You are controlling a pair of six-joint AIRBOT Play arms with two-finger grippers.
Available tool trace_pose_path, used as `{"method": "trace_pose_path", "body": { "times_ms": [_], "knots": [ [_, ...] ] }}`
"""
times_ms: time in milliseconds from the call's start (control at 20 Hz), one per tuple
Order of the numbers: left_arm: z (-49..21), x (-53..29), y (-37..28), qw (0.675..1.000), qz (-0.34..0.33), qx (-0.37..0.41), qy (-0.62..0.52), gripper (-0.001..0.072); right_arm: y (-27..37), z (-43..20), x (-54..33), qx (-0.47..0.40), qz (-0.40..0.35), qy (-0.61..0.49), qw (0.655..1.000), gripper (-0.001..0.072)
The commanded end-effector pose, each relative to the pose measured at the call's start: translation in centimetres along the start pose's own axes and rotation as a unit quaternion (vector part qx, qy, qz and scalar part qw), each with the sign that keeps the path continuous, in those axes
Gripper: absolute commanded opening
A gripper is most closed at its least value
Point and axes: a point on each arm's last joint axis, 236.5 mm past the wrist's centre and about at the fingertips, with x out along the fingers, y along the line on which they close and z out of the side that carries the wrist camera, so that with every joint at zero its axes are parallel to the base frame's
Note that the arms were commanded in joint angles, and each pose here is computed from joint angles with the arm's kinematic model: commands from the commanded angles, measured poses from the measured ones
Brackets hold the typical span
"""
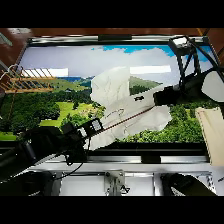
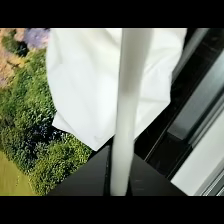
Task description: Fold the shirts.
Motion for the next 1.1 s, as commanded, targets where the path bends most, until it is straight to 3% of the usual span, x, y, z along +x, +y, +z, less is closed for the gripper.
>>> {"method": "trace_pose_path", "body": {
  "times_ms": [0, 150, 400, 600, 950, 1000, 1050],
  "knots": [
    [0.7, 0.3, -1.2, 0.999, -0.025, 0.021, -0.012, 0.0056, 2.0, -0.6, -0.5, 0.005, 0.045, 0.009, 0.999, 0.0076],
    [2.4, 1.4, -2.6, 0.996, -0.071, -0.032, -0.034, 0.0056, 4.0, -1.5, -1.2, 0.006, 0.088, 0.026, 0.996, 0.0076],
    [4.5, 5.2, -3.0, 0.991, -0.099, -0.084, -0.037, 0.0056, 5.6, -1.8, -3.6, -0.026, 0.103, 0.021, 0.994, 0.0076],
    [5.7, 7.3, -3.0, 0.981, -0.130, -0.138, -0.045, 0.0056, 6.4, -5.2, -4.4, -0.034, 0.101, 0.082, 0.991, 0.0075],
    [9.2, 3.3, 0.6, 0.984, -0.107, -0.102, -0.105, 0.0056, 9.4, -5.8, -2.6, -0.025, 0.128, 0.134, 0.982, 0.0076],
    [9.1, 2.8, 1.3, 0.985, -0.104, -0.094, -0.103, 0.0056, 9.4, -5.7, -2.2, -0.033, 0.123, 0.138, 0.982, 0.0100],
    [8.8, 2.5, 2.0, 0.986, -0.102, -0.089, -0.099, 0.0056, 8.9, -5.5, -1.7, -0.036, 0.112, 0.137, 0.984, 0.0227]
  ]
}}
